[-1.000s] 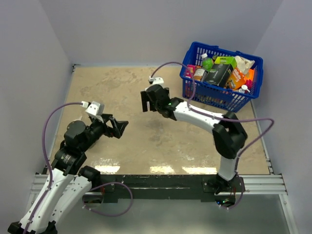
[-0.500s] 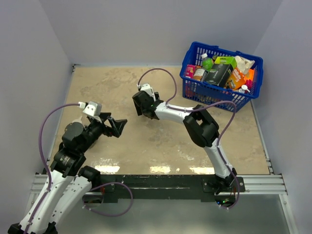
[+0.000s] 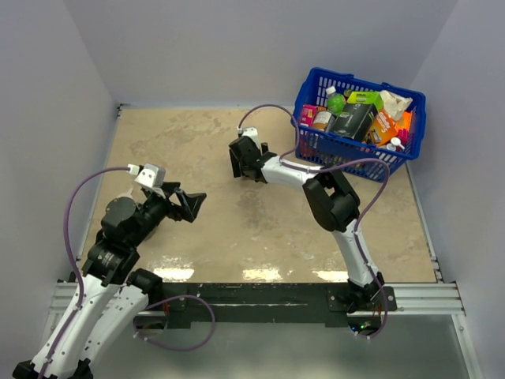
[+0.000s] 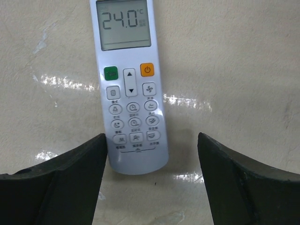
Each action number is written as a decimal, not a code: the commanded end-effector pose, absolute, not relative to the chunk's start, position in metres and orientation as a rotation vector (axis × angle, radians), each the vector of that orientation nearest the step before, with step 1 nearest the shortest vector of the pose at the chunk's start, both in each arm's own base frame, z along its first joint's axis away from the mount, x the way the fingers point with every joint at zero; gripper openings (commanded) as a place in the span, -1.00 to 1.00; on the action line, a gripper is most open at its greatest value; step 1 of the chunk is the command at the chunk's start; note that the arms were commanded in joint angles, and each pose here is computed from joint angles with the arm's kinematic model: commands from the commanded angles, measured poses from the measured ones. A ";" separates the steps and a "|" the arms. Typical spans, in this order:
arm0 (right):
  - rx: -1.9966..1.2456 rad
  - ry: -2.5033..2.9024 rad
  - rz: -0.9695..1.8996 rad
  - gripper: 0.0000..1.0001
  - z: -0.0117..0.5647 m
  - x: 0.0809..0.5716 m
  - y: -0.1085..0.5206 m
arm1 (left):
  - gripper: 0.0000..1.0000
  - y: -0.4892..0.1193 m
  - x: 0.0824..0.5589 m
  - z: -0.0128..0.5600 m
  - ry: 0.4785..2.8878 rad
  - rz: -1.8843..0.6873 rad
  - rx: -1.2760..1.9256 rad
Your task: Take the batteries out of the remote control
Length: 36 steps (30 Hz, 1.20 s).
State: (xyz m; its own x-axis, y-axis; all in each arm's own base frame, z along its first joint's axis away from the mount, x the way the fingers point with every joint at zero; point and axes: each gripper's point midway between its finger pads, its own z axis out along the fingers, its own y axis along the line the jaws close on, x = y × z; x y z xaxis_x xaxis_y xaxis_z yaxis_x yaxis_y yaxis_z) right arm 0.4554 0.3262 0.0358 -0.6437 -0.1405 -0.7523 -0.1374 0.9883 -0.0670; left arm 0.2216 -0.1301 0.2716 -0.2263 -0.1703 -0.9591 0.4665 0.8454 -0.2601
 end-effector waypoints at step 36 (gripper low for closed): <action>-0.266 2.283 0.545 -0.39 0.074 0.264 0.281 | 0.80 -0.120 0.242 0.261 1.777 -0.502 0.147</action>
